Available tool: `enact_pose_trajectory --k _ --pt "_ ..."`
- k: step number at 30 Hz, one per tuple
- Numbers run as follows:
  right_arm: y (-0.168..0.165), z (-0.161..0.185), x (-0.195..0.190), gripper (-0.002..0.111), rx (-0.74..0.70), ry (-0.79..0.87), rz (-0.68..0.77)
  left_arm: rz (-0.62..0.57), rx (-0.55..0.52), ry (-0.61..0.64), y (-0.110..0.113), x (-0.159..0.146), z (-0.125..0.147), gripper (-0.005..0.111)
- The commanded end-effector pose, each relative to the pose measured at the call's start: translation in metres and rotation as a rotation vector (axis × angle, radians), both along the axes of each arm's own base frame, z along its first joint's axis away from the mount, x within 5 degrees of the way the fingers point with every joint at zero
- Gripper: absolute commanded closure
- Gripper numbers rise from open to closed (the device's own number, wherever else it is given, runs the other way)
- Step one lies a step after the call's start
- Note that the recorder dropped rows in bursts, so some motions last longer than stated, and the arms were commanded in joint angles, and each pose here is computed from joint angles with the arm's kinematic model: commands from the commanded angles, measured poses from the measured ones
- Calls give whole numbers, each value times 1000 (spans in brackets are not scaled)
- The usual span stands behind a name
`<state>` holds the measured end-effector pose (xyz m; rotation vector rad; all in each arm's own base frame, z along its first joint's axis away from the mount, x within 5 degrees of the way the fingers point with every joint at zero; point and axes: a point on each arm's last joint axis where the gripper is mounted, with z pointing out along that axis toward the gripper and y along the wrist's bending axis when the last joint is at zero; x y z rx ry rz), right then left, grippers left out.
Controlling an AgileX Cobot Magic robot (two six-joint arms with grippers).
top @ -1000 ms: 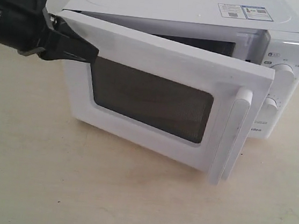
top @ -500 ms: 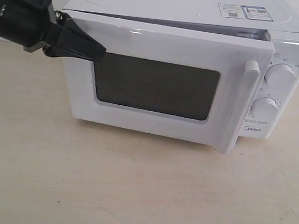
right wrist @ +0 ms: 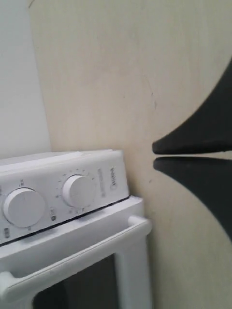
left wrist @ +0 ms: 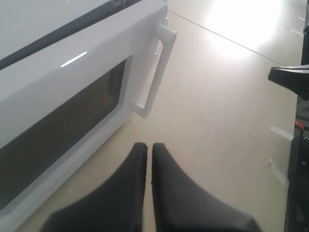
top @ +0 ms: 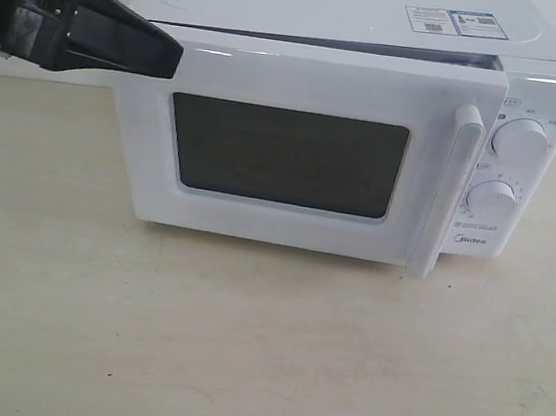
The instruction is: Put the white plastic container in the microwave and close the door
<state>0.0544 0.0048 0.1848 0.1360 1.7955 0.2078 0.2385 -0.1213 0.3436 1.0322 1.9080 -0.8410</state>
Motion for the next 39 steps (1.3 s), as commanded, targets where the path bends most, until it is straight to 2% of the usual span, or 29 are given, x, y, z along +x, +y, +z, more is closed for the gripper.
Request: enact_pose_trajectory --k 1,2,5,7,10,13,15,17,18,20,22,24,26,30,33,35,39 --pt "-2 28 2 108 452 -282 -57 -25 3 -4 0 -7 6 102" --pt "-9 39 0 108 601 -403 -103 -25 3 -4 0 -7 6 102" --pt "-24 54 -5 108 991 -584 -186 -25 3 -4 0 -7 6 102" --pt "-24 67 -9 108 1137 -626 -141 -25 3 -4 0 -7 6 102" --pt "-21 102 -21 108 1055 -762 -37 -27 3 -3 0 -7 6 102" --pt "-19 147 -47 108 836 -1031 51 -28 2 1 0 -8 6 102" --pt "-18 173 -51 108 803 -1075 75 -22 -5 11 0 -8 6 102" --pt "-11 199 -45 108 802 -940 114 -21 -12 12 -1 -8 7 102" --pt "-8 208 -39 108 758 -857 118 -20 -20 14 -1 -8 7 102" --pt "-2 225 -23 108 580 -648 76 -17 -38 18 -2 -8 8 102" --pt "-2 236 -9 108 501 -471 24 -16 -46 18 -2 -8 9 102" --pt "-1 236 9 108 305 -290 -8 -16 -50 19 -2 -8 9 102" --pt "4 225 30 108 136 -120 21 -17 -54 21 -2 -8 10 102" --pt "20 198 65 108 -40 144 148 -16 -56 22 -2 -8 10 102" --pt "26 181 89 108 -66 278 162 -10 -61 34 -2 -8 10 102" --pt "35 173 104 108 -16 325 211 -4 -65 44 -2 -8 10 102" --pt "74 163 131 108 91 315 497 4 -71 60 -2 -8 10 102"
